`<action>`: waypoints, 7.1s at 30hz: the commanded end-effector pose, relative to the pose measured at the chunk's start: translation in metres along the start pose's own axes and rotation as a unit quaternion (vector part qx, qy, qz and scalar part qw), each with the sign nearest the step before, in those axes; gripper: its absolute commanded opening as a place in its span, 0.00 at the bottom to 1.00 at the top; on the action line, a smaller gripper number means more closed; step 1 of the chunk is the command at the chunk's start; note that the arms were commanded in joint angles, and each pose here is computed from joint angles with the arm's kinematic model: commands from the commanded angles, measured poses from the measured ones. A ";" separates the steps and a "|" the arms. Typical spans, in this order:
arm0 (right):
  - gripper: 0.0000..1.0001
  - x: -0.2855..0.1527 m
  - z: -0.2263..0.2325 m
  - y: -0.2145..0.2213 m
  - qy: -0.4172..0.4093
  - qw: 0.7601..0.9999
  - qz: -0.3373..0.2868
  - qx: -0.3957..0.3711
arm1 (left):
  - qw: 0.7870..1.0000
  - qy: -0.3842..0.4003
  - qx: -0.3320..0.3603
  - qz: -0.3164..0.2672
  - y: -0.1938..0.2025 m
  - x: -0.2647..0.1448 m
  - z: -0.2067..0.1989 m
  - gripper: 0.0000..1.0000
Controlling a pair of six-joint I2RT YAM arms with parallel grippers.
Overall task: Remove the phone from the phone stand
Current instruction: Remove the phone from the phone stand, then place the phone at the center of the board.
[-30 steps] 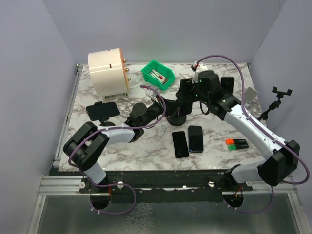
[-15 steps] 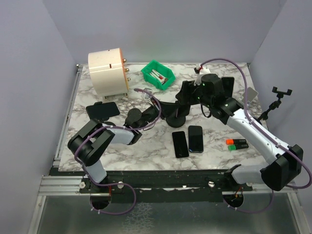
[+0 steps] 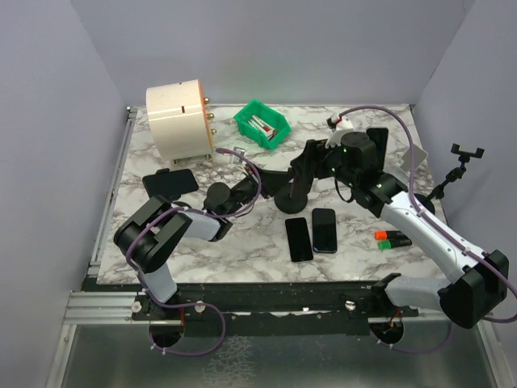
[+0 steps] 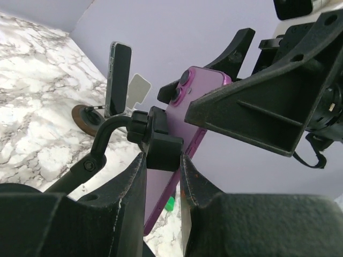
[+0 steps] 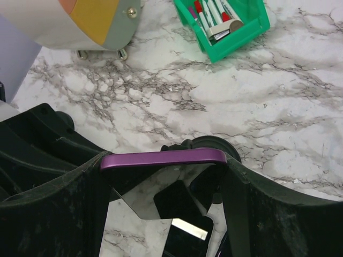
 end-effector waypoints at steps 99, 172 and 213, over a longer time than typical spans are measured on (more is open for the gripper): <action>0.00 -0.118 0.045 -0.042 -0.161 0.981 -0.057 0.097 | 0.901 -0.133 0.377 0.169 0.044 -0.034 -0.149 0.54; 0.95 -0.205 0.028 0.009 -0.112 0.984 -0.137 0.029 | 0.919 -0.363 -0.096 0.120 0.135 -0.149 0.001 0.00; 0.95 -0.203 0.028 0.015 -0.113 0.984 -0.131 0.039 | 0.877 -0.402 -0.206 0.164 0.137 -0.140 0.055 0.43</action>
Point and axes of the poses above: each gripper's point midway between its finger pads, its own x axis out along the fingers, its own z axis along the line the jaws close on, y = z × x, the point moved 7 cm from there along -x, back along the fingers, and after that the axes turned 15 degrees about -x, right-handed, at the moved point
